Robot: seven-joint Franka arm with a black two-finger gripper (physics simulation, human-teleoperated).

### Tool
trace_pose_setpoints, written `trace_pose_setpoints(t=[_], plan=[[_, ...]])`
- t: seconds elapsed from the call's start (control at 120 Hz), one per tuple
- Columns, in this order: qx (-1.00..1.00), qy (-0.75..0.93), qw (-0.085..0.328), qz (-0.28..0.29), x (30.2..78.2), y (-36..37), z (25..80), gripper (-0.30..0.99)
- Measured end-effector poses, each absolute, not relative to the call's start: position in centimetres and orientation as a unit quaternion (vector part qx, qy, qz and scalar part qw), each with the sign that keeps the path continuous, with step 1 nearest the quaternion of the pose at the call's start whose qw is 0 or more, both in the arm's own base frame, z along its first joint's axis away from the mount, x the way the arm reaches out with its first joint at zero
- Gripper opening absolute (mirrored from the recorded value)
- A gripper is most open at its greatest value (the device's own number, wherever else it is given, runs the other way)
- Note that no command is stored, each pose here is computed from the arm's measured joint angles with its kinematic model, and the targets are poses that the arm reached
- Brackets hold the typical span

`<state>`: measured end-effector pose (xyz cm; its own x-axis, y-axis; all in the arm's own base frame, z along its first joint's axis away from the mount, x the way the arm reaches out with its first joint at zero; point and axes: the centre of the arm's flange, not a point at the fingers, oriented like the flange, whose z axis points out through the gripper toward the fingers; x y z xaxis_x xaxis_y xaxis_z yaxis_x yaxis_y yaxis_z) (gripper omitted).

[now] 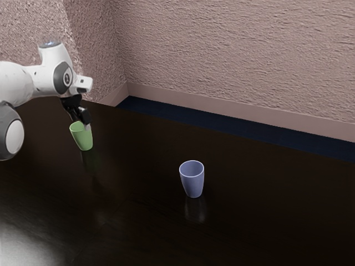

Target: Place the left cup onto the right cup

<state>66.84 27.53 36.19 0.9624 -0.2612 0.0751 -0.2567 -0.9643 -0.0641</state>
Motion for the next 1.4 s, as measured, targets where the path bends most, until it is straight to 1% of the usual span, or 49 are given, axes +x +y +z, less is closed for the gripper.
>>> trace_pose_setpoints(t=[1.033, 1.4], plan=[[-0.989, 0.143, 0.005, -0.044, 67.8, 28.2, 31.2, 0.68], [-0.989, 0.143, -0.001, -0.044, 67.7, 28.6, 30.0, 0.58]])
